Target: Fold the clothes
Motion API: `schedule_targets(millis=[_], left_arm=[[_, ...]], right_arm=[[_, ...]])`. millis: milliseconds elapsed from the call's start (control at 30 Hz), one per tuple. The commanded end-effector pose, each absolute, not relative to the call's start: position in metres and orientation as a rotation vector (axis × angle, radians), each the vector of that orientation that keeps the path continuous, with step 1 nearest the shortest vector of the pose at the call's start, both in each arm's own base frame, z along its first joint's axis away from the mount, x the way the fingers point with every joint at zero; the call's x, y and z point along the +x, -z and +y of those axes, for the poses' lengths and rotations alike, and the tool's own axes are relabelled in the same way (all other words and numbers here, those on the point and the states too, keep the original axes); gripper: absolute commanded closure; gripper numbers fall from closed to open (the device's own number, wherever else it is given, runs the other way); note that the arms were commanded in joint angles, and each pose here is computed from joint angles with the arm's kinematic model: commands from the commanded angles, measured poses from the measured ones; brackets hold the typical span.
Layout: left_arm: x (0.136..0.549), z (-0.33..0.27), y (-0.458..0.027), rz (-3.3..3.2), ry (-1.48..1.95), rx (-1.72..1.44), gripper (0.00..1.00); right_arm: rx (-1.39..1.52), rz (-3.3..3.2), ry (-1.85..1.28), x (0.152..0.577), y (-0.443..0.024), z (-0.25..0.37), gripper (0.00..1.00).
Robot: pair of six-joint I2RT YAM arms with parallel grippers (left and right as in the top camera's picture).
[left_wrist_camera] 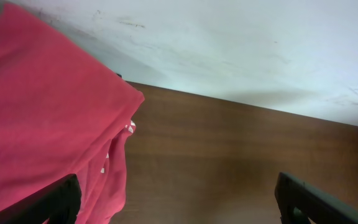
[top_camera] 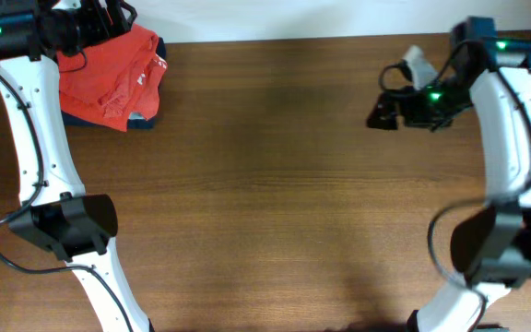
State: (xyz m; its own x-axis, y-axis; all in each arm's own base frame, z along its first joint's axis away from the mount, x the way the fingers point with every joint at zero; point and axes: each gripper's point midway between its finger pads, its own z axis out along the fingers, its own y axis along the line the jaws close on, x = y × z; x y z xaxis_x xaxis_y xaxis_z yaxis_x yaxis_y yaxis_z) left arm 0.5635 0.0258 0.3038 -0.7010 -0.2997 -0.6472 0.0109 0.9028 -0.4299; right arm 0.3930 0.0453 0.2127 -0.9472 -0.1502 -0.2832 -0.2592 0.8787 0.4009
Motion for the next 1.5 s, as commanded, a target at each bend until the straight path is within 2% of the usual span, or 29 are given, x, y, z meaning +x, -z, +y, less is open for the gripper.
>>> schedule_targets(millis=[0, 167, 233, 500, 733, 900, 1067, 1200, 1467], left_arm=[[0.565, 0.028, -0.297, 2.312, 0.519, -0.214, 0.01], [0.565, 0.028, -0.297, 2.312, 0.519, -0.214, 0.01], [0.565, 0.028, -0.297, 2.312, 0.519, -0.214, 0.00], [0.565, 0.028, -0.297, 2.312, 0.519, -0.214, 0.01], [0.565, 0.028, -0.297, 2.312, 0.519, -0.214, 0.01], [0.565, 0.028, -0.297, 2.312, 0.519, -0.214, 0.01], [0.565, 0.028, -0.297, 2.312, 0.519, -0.214, 0.01], [0.565, 0.028, -0.297, 2.312, 0.519, -0.214, 0.01], [0.565, 0.028, -0.297, 2.312, 0.519, -0.214, 0.01]], right_arm=[[-0.466, 2.637, -0.590, 0.368, -0.276, 0.077, 0.01], [-0.658, 2.432, -0.558, 0.318, -0.340, 0.117, 0.01], [-0.744, 2.342, -0.435, 0.300, -0.360, 0.115, 0.01], [-0.775, 1.880, -0.300, 0.206, -0.467, 0.112, 0.01], [-0.718, 1.654, -0.275, 0.115, -0.505, 0.089, 0.01], [-0.687, 1.547, -0.237, 0.056, -0.496, 0.071, 0.02], [-0.665, 1.530, -0.214, 0.039, -0.465, 0.064, 0.01], [-0.615, 1.536, -0.159, 0.052, -0.434, 0.059, 0.01], [-0.552, 1.475, -0.136, 0.111, -0.370, 0.065, 0.01]])
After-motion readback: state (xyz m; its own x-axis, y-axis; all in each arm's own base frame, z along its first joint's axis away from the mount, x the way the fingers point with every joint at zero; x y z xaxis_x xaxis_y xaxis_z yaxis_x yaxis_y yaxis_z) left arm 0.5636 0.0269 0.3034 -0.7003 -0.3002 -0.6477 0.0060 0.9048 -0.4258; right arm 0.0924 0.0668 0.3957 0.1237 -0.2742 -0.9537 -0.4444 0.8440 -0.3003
